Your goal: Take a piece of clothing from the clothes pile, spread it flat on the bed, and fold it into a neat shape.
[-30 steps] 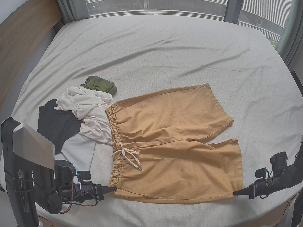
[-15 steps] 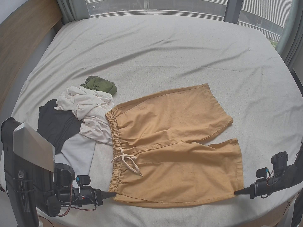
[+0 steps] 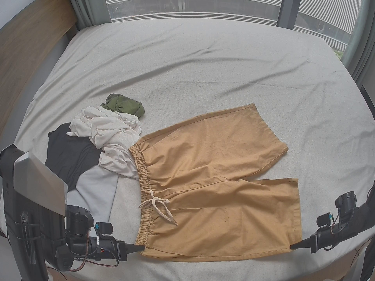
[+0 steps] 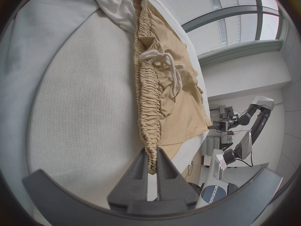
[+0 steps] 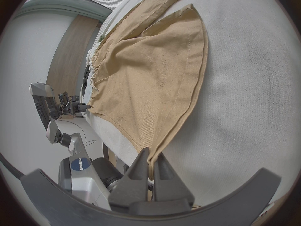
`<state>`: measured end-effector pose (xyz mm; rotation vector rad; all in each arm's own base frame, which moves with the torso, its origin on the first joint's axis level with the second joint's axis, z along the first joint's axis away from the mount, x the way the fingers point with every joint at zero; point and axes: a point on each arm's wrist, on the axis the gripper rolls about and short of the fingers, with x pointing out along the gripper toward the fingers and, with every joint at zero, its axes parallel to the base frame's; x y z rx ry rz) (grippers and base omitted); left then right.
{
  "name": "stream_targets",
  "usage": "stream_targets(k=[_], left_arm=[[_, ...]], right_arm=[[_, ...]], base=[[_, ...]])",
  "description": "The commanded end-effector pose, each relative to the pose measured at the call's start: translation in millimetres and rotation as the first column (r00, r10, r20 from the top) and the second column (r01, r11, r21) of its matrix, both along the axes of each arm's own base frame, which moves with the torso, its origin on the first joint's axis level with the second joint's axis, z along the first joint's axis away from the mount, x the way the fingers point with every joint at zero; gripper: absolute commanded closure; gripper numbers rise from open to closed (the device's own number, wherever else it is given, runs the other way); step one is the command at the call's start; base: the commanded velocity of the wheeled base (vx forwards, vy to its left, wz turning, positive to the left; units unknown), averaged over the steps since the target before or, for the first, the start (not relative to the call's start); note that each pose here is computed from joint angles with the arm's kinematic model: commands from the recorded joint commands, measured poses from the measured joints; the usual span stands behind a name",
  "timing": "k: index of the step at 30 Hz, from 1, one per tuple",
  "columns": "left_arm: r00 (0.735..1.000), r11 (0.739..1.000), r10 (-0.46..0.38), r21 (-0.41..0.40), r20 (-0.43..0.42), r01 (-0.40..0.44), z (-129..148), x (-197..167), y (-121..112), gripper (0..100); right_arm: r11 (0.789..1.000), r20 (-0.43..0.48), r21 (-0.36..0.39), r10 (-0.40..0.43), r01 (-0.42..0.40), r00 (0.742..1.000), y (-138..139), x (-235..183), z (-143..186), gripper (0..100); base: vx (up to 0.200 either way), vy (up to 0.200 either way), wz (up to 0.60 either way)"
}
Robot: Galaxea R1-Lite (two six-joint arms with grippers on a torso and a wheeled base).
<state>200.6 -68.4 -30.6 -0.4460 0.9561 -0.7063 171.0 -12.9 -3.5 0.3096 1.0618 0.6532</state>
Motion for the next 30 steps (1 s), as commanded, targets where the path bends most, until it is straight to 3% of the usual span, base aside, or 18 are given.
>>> stream_targets(k=[1,11,15,19,20,23,30], left_arm=[[1.000,1.000,-0.019,0.020,-0.024,0.019,1.4,-7.0,1.6,100],[0.998,0.997,-0.054,0.049,-0.038,0.056,5.2,-13.3,5.3,100],[0.999,0.998,-0.045,0.044,-0.010,0.046,7.4,-10.9,7.2,100],[0.995,0.999,-0.050,0.005,0.091,0.050,14.3,-3.0,4.5,100],[0.987,0.999,-0.048,-0.014,0.155,0.051,17.7,2.0,2.0,100],[0.984,0.999,-0.047,-0.019,0.174,0.051,19.8,5.2,0.2,100],[0.968,0.998,-0.053,-0.032,0.246,0.063,33.8,8.0,-5.3,100]], right_arm=[[1.000,0.015,-0.007,0.009,-0.009,1.000,-0.3,-1.5,3.0,100],[1.000,0.023,-0.016,0.013,-0.013,1.000,-3.3,-5.2,2.0,100],[1.000,0.040,-0.018,0.007,-0.007,0.999,-5.0,-1.8,3.3,100],[0.999,0.119,-0.029,-0.015,0.018,0.993,-11.0,8.8,13.6,100],[1.000,0.182,-0.003,-0.028,0.029,0.983,-15.8,13.9,23.1,100],[0.998,0.249,0.049,-0.043,0.032,0.967,-20.8,20.8,35.1,100],[0.989,0.289,0.125,-0.116,0.083,0.950,-19.1,36.9,62.1,100]], base=[[0.000,0.000,0.00],[0.000,0.000,0.00],[0.000,0.000,0.00],[0.000,0.000,0.00],[0.000,0.000,0.00],[0.000,0.000,0.00],[0.000,0.000,0.00]])
